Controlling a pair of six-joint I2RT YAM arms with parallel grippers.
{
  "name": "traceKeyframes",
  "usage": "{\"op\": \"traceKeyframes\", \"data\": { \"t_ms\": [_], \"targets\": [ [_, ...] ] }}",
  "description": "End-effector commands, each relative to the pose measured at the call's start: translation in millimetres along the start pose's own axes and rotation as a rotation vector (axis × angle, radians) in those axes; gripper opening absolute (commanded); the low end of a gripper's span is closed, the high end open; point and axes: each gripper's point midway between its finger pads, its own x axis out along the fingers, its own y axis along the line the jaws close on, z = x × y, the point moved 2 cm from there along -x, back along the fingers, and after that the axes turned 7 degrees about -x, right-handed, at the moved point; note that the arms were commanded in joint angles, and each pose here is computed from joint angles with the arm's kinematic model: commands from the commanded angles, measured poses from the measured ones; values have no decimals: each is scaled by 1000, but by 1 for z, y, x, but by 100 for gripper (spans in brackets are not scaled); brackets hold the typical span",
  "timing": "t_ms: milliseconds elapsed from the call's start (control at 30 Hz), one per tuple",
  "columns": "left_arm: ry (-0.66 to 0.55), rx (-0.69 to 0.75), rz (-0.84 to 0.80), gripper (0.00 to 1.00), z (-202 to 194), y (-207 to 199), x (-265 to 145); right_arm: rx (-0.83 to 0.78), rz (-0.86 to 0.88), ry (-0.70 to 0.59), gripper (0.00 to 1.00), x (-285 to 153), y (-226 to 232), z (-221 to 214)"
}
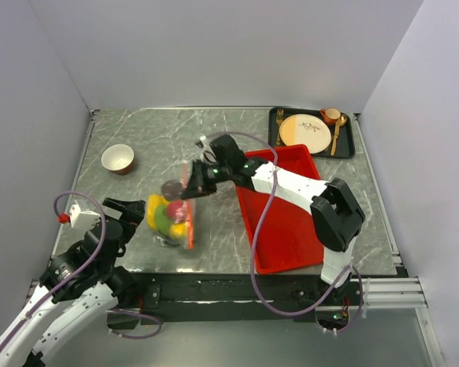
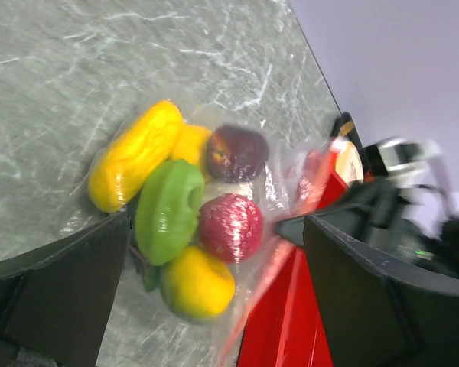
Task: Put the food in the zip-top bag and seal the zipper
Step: Place the zipper food storage bag at the center of the board, then reset both arms
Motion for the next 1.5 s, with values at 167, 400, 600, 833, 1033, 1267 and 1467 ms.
{"op": "traceKeyframes", "data": {
  "t_ms": [167,400,600,833,1033,1267,1467],
  "targets": [
    [108,178,-89,99,-34,-36,19,-1,-332,-147,60,-67,-75,6],
    [197,347,-68,99,-60,-56,36,-43,-555,-294,71,-134,-84,25],
    [225,448,-138,99,-67,-83,40,17,-739,-441,82,-193,-121,24],
    [353,640,-281,99,-88,-116,36,70,-944,-505,84,-247,-166,9],
    [290,691,-237,99,-79,-128,46,84,-1044,-543,86,-274,-179,5],
    [155,741,-175,99,-62,-153,83,73,-1055,-599,90,-290,-179,0],
    [168,723,-244,99,-35,-165,122,96,-846,-608,95,-281,-168,7]
  ]
}}
